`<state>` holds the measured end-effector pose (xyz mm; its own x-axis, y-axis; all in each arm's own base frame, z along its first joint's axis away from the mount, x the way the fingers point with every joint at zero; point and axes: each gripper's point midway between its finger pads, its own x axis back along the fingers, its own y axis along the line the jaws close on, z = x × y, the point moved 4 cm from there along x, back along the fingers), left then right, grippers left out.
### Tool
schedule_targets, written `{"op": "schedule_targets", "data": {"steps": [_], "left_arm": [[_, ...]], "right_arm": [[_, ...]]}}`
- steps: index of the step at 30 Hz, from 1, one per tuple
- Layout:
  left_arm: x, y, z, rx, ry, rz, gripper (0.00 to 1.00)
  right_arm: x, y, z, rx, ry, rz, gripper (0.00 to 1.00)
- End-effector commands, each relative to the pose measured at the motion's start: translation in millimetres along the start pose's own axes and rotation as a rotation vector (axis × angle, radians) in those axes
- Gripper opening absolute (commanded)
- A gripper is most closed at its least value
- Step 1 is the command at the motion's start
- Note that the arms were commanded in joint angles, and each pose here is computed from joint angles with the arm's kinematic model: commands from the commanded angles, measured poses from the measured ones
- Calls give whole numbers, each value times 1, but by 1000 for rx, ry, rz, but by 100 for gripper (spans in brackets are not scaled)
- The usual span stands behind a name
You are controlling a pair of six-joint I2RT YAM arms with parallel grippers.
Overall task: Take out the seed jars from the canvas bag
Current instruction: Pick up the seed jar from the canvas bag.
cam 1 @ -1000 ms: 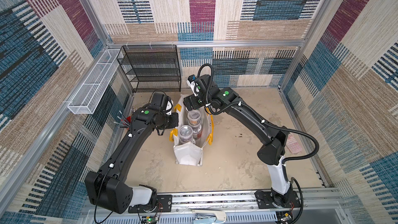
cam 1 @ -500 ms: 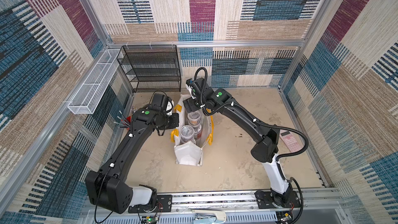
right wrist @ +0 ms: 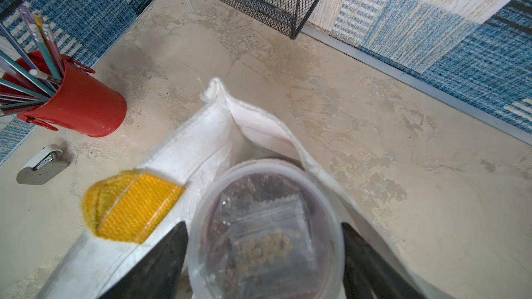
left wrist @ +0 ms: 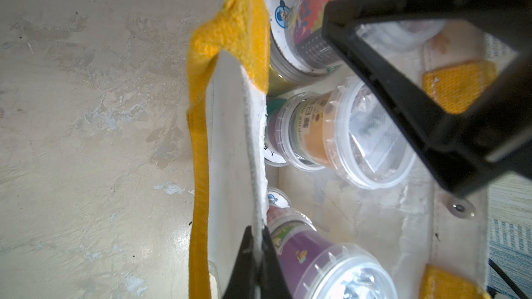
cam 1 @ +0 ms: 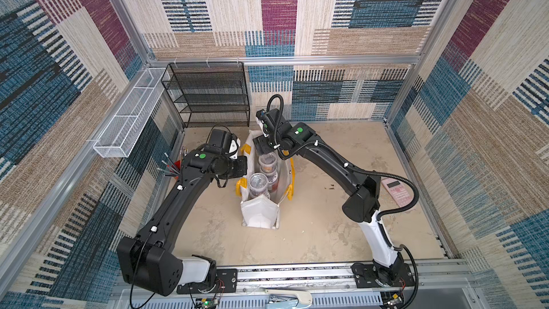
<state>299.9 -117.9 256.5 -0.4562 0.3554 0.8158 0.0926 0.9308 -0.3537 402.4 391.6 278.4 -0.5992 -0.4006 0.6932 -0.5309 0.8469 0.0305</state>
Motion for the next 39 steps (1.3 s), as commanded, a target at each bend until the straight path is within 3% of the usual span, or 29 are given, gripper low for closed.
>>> {"op": "schedule_targets", "data": {"steps": [1,7,14,21,27,34,39], "left_arm": [[0,-2,-2,3,-17,15,0],[0,-2,-2,3,-16,18,0],[2,0,-1,2,-26,4,0],[2,0,1,5,-24,5,0],[3,0,1,3,-27,7,0],[6,-1,0,0,-36,12,0],[5,-1,1,5,-37,14,0]], "right_arm": [[-2,1,-8,-14,-36,8,81],[-1,-1,-10,-17,-44,18,57],[29,-3,-31,-27,-129,14,42],[92,-11,-64,-31,-272,19,40],[130,-48,-68,-41,-332,137,40],[119,-135,-39,-147,-299,235,38],[68,-198,0,-205,-241,363,37]]}}
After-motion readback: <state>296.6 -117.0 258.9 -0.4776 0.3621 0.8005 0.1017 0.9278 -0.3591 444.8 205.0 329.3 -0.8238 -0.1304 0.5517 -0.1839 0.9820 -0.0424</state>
